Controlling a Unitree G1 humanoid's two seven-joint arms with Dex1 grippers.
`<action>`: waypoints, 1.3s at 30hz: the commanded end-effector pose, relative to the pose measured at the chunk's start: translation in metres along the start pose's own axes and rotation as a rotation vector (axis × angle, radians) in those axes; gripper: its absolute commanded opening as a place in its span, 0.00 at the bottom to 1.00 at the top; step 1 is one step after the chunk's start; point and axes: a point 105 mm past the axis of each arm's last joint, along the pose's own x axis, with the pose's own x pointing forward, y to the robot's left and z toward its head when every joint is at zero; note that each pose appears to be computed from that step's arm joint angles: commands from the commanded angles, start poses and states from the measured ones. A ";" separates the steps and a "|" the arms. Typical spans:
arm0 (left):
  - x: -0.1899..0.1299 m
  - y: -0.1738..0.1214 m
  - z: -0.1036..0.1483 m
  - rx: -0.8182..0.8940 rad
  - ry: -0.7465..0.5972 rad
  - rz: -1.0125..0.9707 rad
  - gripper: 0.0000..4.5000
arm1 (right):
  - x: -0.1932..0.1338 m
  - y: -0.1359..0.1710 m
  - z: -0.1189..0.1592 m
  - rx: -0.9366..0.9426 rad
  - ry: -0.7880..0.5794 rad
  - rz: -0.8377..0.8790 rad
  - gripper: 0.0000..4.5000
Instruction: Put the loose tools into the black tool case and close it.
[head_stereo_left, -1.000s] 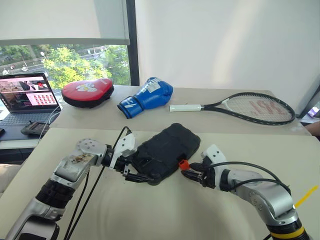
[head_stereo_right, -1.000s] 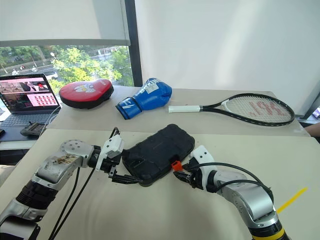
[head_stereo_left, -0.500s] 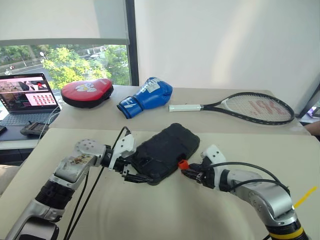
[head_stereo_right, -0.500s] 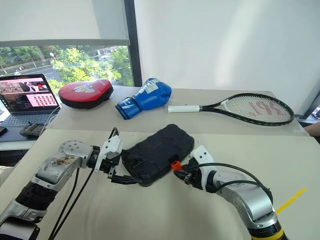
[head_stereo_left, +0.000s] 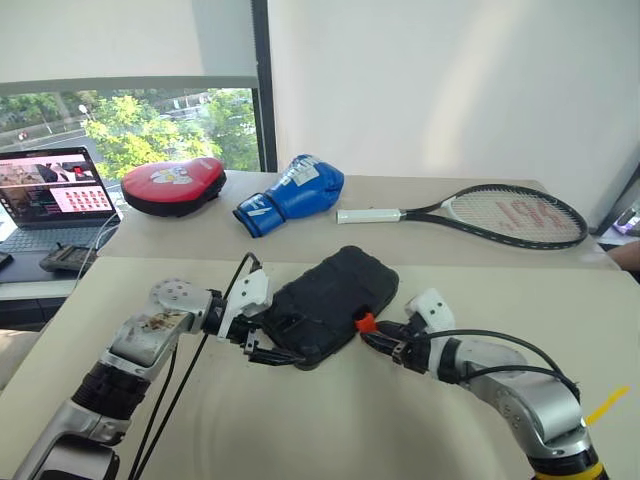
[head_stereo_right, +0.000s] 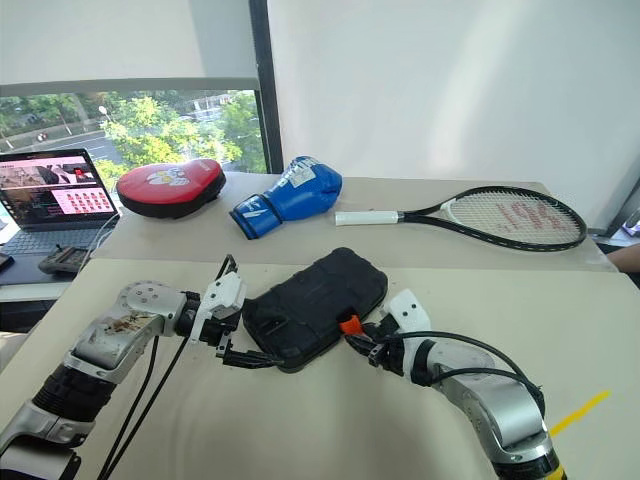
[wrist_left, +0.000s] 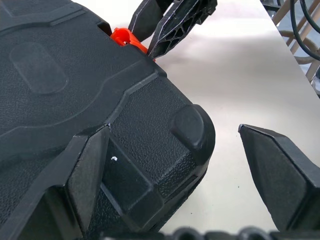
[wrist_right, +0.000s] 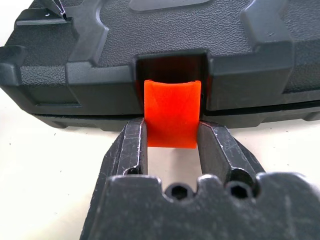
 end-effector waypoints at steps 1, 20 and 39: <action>0.008 -0.005 -0.010 -0.021 0.042 -0.031 0.98 | 0.004 -0.007 0.020 -0.058 -0.072 -0.007 0.44; 0.013 -0.005 -0.012 -0.012 0.056 -0.022 0.98 | 0.003 -0.016 -0.003 -0.131 0.242 0.100 0.00; 0.022 -0.001 -0.011 0.000 0.056 -0.011 0.98 | -0.006 -0.015 0.040 -0.167 0.090 0.170 0.00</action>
